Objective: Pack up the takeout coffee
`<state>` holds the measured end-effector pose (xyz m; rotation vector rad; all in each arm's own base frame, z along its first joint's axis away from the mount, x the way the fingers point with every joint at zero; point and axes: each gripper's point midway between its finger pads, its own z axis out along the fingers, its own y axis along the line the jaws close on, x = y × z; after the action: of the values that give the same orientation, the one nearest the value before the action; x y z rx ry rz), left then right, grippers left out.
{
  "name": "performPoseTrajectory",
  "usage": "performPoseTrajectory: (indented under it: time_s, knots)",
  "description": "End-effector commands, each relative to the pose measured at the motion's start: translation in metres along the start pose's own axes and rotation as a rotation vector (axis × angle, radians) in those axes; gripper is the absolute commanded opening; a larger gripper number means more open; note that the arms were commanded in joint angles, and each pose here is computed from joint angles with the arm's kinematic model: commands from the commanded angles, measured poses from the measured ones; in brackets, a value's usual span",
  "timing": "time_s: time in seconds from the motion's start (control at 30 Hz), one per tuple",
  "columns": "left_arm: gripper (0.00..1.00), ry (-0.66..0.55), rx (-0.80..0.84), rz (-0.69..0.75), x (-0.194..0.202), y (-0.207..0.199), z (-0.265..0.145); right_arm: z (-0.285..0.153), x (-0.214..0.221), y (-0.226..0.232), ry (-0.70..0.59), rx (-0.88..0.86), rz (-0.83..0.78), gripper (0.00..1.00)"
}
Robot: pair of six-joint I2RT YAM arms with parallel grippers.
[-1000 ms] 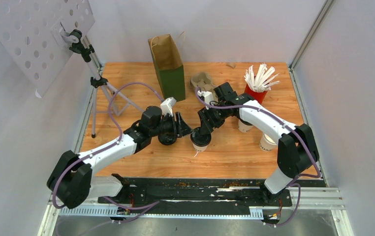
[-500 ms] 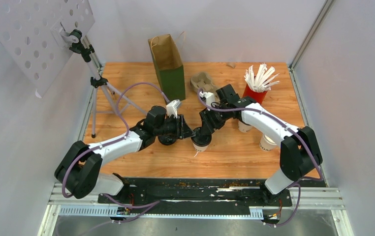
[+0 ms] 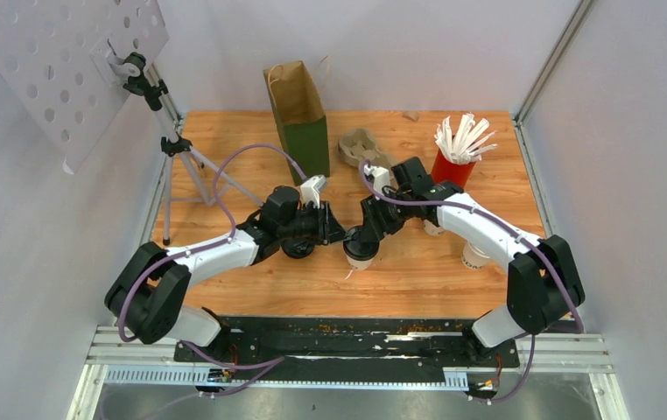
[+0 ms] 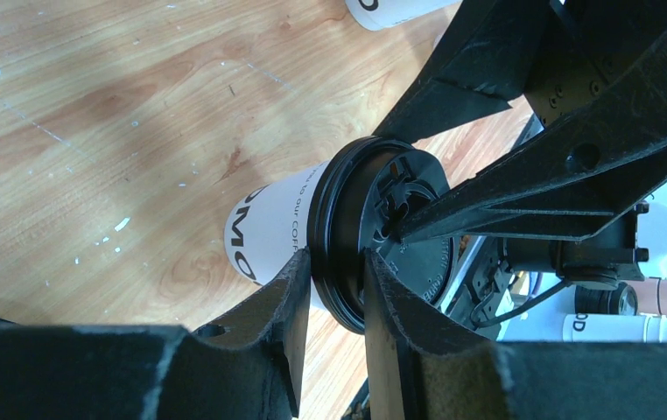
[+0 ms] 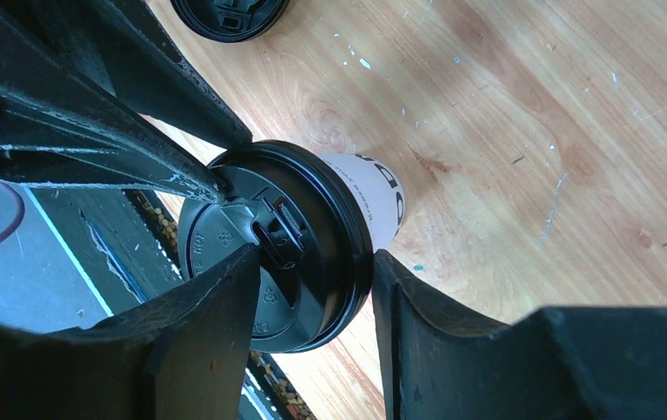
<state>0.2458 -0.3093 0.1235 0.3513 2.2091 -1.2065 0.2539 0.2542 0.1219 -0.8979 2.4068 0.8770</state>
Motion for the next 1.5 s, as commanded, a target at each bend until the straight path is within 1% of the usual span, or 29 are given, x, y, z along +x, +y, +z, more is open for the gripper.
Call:
performPoseTrajectory:
  time_s: [0.0, 0.17, 0.27, 0.47, 0.63, 0.7, 0.87, 1.0, 1.13, 1.23, 1.47]
  knots:
    - [0.33, 0.087, -0.145, 0.015, 0.029, 0.04, 0.001, -0.001, 0.026, -0.003, 0.061, 0.064, 0.14, 0.5]
    - [0.38, 0.067, -0.088, 0.071, -0.001, 0.018, 0.007, -0.01, 0.016, 0.006, -0.012, 0.079, 0.277, 0.51]
    - [0.42, 0.075, -0.069, 0.096, -0.009, 0.011, 0.011, -0.015, 0.013, 0.007, -0.048, 0.097, 0.316, 0.56]
    - [0.54, 0.068, -0.011, 0.114, -0.017, -0.005, 0.01, -0.033, -0.002, 0.011, -0.11, 0.112, 0.308, 0.63]
    - [0.6, 0.064, -0.007, 0.124, -0.02, -0.01, 0.003, -0.05, -0.013, 0.011, -0.129, 0.123, 0.267, 0.66]
    - [0.61, 0.062, -0.011, 0.124, -0.02, -0.011, 0.001, -0.055, -0.015, 0.011, -0.133, 0.126, 0.25, 0.63]
    - [0.62, 0.058, -0.022, 0.119, -0.018, -0.011, -0.004, -0.057, -0.024, 0.017, -0.141, 0.087, 0.185, 0.56]
    - [0.62, 0.052, -0.015, 0.114, -0.018, -0.013, -0.006, -0.054, -0.024, 0.014, -0.117, 0.087, 0.158, 0.51]
    - [0.62, 0.038, 0.002, 0.107, -0.021, -0.018, -0.008, -0.049, -0.025, 0.017, -0.099, 0.049, 0.13, 0.46]
    - [0.58, 0.039, 0.003, 0.102, -0.019, -0.017, -0.007, -0.046, -0.024, 0.017, -0.086, 0.037, 0.13, 0.44]
    - [0.51, 0.062, 0.007, 0.075, -0.008, -0.01, -0.003, -0.038, -0.021, 0.014, -0.069, 0.029, 0.134, 0.34]
